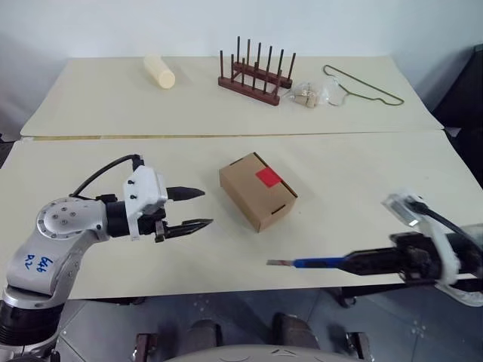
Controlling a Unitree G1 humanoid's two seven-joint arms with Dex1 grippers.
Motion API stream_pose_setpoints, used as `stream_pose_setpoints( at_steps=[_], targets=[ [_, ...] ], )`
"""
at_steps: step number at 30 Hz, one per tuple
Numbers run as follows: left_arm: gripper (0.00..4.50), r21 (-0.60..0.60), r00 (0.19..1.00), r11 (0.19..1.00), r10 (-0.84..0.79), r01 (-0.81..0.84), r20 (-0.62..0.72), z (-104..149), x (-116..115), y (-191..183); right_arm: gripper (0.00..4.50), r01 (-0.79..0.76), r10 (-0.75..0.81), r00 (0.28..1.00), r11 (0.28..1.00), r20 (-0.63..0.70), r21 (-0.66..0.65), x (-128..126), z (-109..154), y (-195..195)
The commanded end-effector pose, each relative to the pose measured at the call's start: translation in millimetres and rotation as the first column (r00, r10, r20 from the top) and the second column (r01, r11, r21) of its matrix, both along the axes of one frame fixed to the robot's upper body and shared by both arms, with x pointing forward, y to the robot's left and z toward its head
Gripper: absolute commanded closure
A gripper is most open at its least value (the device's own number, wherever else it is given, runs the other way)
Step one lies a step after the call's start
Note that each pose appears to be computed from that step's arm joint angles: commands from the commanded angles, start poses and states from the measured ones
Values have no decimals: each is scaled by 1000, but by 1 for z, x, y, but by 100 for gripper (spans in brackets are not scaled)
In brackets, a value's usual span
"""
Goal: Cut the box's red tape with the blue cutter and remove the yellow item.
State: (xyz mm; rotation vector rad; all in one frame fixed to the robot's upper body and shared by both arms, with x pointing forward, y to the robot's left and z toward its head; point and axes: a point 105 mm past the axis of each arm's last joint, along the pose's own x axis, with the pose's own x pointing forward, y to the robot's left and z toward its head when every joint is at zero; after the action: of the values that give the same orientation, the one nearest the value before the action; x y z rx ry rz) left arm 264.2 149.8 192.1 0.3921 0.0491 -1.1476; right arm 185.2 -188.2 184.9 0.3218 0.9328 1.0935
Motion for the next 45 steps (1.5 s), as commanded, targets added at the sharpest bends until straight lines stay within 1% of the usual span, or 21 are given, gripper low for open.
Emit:
stream_pose_setpoints(
  at_steps=[1, 2, 4, 5, 6, 9, 10, 11, 12, 14, 16, 19, 23, 25, 28, 32, 39, 45],
  targets=[
    [212, -43, 1000, 999, -10, 9, -14, -2, 9, 2, 439, 111, -88, 983, 984, 160, -141, 15, 8, -36],
    [241, -38, 1000, 999, 8, -9, -21, -6, 17, 3, 439, 148, -101, 967, 970, 234, -191, 23, 9, -47],
    [303, -18, 1000, 1000, 19, -20, -21, -9, 30, -1, 439, 183, -73, 923, 947, 379, -264, 38, 17, -61],
    [333, -27, 1000, 1000, 12, -12, -16, -6, 38, -8, 439, 197, -58, 887, 944, 458, -264, 47, 26, -60],
    [364, -33, 1000, 999, 2, -2, -12, -3, 43, -13, 439, 204, -47, 861, 944, 506, -258, 53, 32, -59],
    [447, -94, 1000, 996, 3, -2, 2, 16, 67, -35, 439, 186, -15, 799, 957, 602, -223, 67, 52, -43],
    [450, -120, 1000, 993, 3, -4, -7, 23, 76, -44, 439, 181, -7, 780, 960, 626, -214, 72, 58, -36],
    [450, -115, 1000, 993, -3, 1, -20, 25, 83, -54, 439, 193, -2, 751, 957, 660, -216, 80, 64, -29],
    [450, -90, 999, 996, -9, 6, -32, 24, 89, -64, 439, 207, 1, 727, 953, 686, -221, 89, 68, -20],
    [450, -52, 999, 999, -11, 9, -43, 22, 95, -74, 439, 223, 5, 707, 947, 707, -230, 99, 74, -11],
    [450, -23, 997, 999, -28, 26, -74, 17, 95, -82, 439, 224, 2, 701, 949, 714, -222, 105, 78, -2],
    [450, 56, 992, 998, -16, 23, -125, -1, 98, -89, 439, 228, -3, 678, 952, 735, -206, 117, 89, 22],
    [450, 75, 987, 997, 24, -12, -162, -14, 100, -92, 439, 250, -21, 665, 948, 747, -195, 128, 96, 36],
    [450, 92, 986, 995, 38, -23, -160, -18, 101, -92, 439, 251, -24, 666, 948, 745, -194, 129, 97, 39],
    [450, 104, 986, 994, 47, -31, -157, -21, 101, -92, 439, 254, -25, 672, 947, 741, -198, 132, 95, 42],
    [450, 72, 984, 996, 56, -45, -167, -19, 101, -94, 439, 244, -16, 683, 947, 730, -208, 134, 91, 45],
    [450, 78, 984, 995, 79, -67, -160, -17, 102, -88, 439, 207, 0, 720, 954, 693, -215, 134, 73, 47],
    [450, 86, 984, 994, 81, -68, -158, -16, 101, -86, 439, 213, 3, 732, 949, 681, -233, 135, 60, 45]
  ],
)
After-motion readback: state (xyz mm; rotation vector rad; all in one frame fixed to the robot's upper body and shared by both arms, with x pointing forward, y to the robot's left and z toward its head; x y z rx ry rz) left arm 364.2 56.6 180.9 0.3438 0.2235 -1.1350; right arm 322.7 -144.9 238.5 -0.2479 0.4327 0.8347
